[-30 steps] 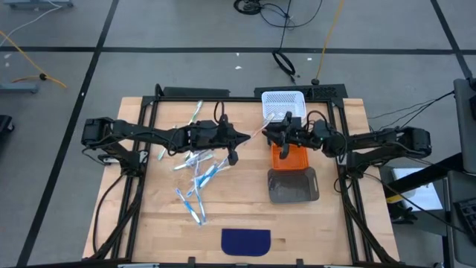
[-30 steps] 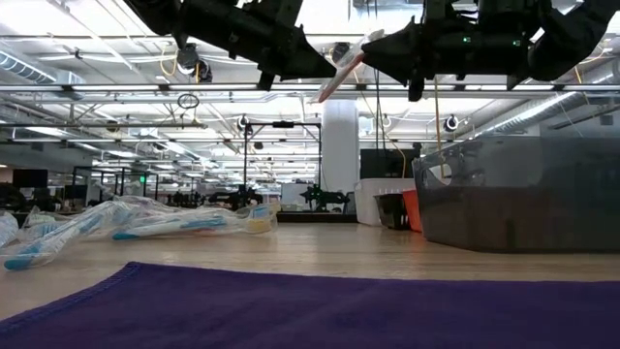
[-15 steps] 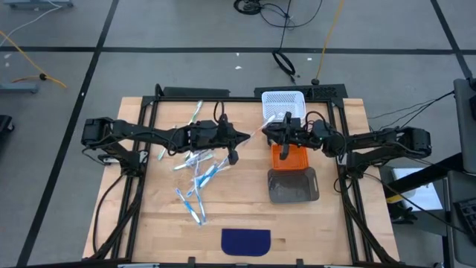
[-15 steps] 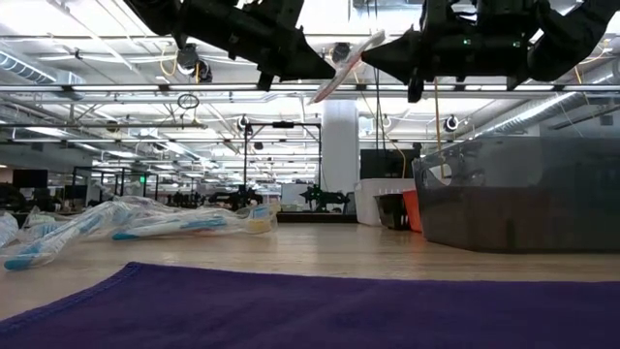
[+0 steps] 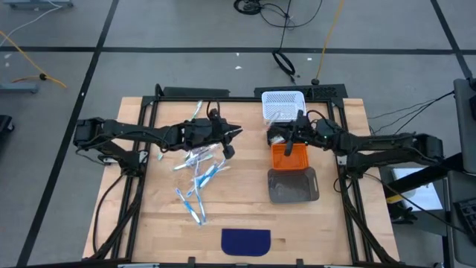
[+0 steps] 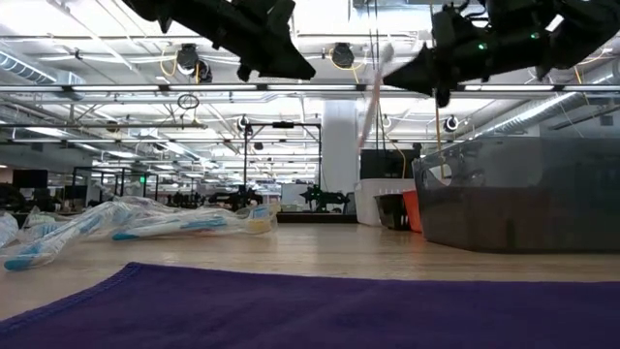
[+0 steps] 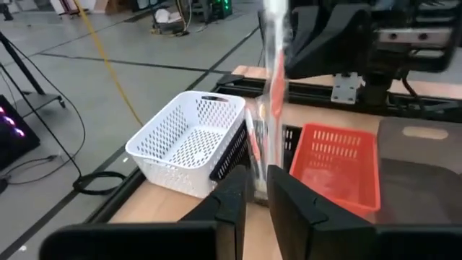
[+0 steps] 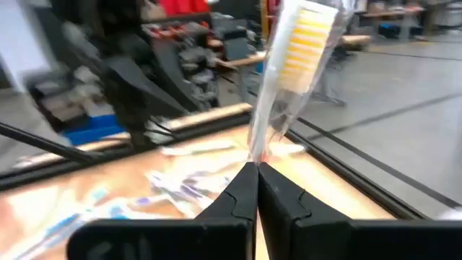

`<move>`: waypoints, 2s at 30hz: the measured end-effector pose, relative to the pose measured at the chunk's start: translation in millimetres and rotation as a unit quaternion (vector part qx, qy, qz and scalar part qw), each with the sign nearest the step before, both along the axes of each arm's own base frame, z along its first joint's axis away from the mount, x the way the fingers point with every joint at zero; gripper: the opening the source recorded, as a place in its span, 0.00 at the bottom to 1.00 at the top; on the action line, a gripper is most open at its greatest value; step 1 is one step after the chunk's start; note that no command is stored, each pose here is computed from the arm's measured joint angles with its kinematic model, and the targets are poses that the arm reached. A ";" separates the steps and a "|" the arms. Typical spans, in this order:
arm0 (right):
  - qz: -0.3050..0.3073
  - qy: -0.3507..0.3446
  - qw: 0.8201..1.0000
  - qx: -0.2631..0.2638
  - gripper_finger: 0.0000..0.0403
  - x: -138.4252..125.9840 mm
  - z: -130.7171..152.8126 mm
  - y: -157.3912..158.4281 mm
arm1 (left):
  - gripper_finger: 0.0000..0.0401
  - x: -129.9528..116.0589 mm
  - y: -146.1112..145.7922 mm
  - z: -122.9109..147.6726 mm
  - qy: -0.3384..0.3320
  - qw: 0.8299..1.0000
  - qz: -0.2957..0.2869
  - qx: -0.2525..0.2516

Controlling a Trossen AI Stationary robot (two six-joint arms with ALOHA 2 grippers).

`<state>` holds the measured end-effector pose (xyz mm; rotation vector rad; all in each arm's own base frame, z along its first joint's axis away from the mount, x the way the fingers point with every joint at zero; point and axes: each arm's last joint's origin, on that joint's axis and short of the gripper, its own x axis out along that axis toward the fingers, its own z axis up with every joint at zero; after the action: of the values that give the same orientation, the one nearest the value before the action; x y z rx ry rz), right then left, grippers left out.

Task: Pick & Place Toothbrushes
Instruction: Put the orange toothbrush into the black bin

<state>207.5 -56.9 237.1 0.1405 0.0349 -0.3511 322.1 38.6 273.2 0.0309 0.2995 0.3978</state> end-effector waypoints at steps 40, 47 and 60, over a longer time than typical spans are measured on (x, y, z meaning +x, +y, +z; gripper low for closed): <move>-0.176 0.035 0.979 0.092 0.02 -35.7 -101.8 -0.5 | 0.16 -0.9 -0.1 -9.0 0.036 0.999 0.002 -0.010; -0.173 0.058 0.981 0.070 0.24 -36.0 -103.5 -0.4 | 0.16 -0.9 -0.1 -9.0 0.036 0.999 0.002 -0.010; -0.164 0.017 0.986 0.028 0.52 -41.3 -82.9 2.0 | 0.16 -1.2 -0.1 -9.8 0.040 0.999 0.002 -0.010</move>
<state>166.2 -55.0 154.2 0.1971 0.0559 -0.6820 320.9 38.5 263.5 0.0266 0.3828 0.3989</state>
